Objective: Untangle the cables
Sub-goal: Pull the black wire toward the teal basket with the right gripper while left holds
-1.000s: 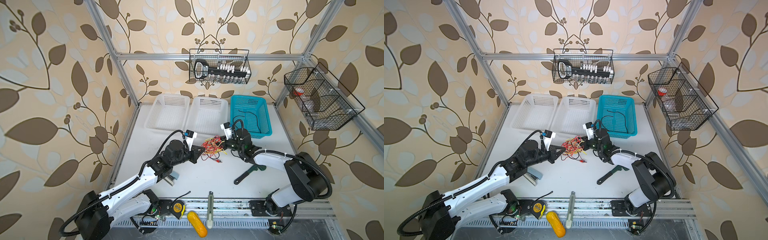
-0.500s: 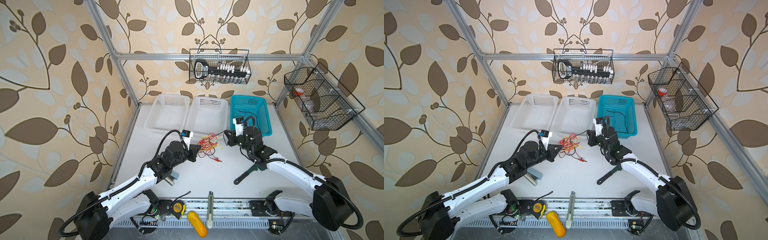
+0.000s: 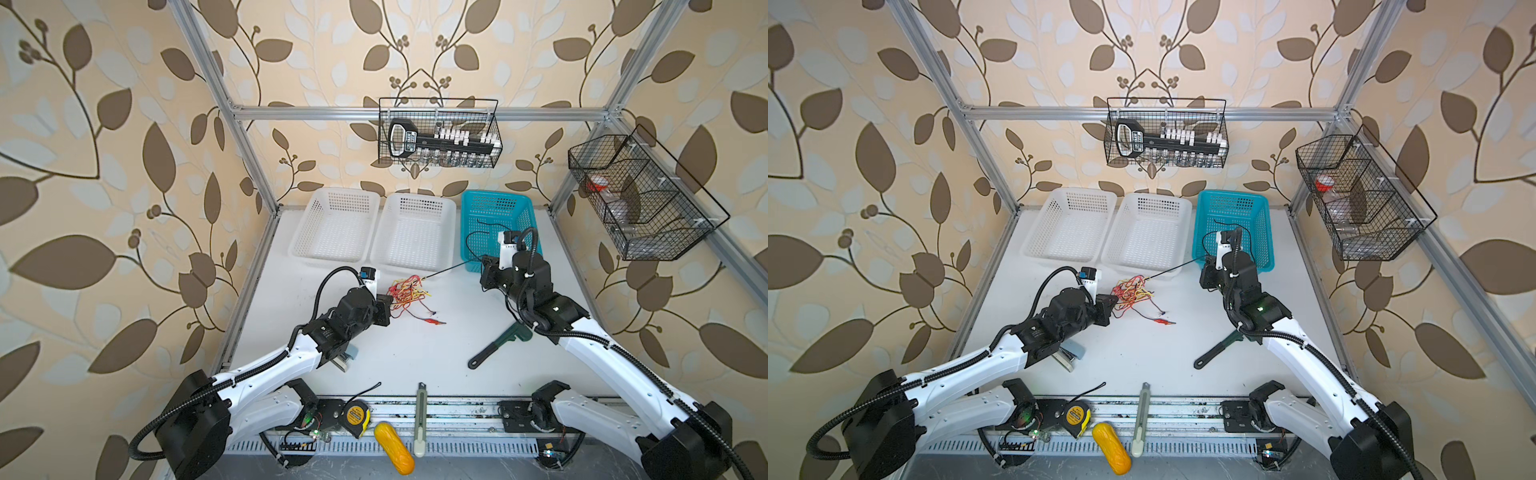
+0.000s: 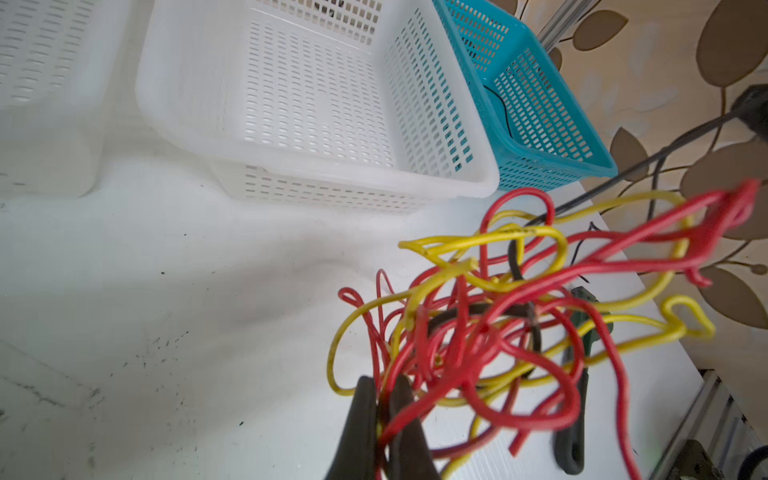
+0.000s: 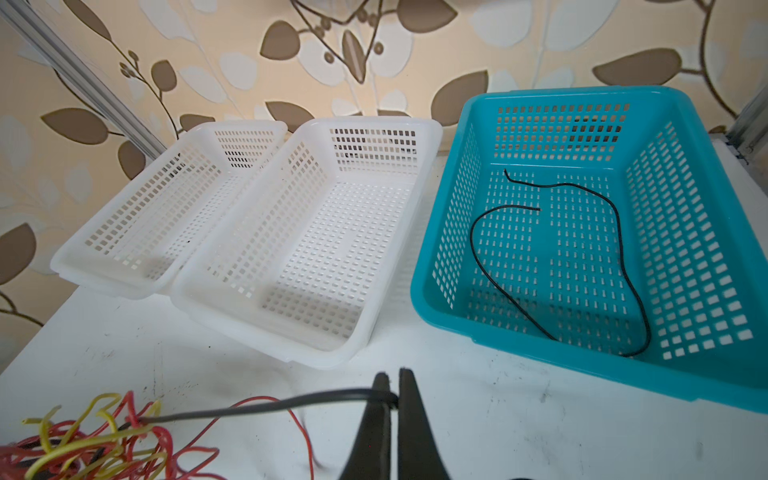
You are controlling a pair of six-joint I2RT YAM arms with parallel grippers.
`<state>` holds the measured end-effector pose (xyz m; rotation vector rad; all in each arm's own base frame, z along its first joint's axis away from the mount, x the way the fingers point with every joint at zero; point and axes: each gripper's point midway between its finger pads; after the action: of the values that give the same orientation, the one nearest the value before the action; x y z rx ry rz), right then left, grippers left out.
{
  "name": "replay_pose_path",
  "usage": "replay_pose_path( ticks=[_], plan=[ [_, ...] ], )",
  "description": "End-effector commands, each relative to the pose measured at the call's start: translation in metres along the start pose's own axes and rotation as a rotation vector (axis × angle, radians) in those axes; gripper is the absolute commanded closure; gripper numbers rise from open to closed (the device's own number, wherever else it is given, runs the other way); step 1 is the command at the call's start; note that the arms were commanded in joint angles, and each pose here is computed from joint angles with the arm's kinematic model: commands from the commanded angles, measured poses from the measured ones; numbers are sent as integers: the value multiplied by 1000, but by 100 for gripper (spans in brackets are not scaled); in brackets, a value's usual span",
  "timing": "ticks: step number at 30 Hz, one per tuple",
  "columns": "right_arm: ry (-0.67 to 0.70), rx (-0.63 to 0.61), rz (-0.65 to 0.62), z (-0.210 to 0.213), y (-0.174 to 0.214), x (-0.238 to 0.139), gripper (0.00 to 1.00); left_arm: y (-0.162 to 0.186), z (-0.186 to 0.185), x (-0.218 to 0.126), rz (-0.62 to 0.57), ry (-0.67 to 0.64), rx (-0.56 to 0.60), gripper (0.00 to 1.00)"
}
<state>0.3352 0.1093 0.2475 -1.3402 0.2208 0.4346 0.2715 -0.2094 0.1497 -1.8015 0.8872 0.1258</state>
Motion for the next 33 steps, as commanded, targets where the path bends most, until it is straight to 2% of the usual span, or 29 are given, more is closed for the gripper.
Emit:
replay_pose_path(
  ticks=[1,4,17,25,33],
  plan=[
    [108,39,-124,-23,-42,-22,100,7,42,1,-5,-175,-50,100],
    [96,38,-134,-20,-49,-27,100,9,46,3,4,-198,-45,100],
    [231,86,-238,-59,-91,-63,100,29,85,9,77,-319,-130,100],
    [192,78,-253,-51,-104,-69,100,28,88,10,91,-338,-139,100],
    [82,62,-258,-24,-133,-50,100,12,68,11,57,-246,-140,100]
  ],
)
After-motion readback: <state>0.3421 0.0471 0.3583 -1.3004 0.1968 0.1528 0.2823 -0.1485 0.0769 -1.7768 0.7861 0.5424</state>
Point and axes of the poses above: each gripper's point midway between its finger pads, its own x axis out along the fingers, its own z axis along the line the jaws close on, y = z × x, and after that the axes turned 2 degrees about x, right-handed
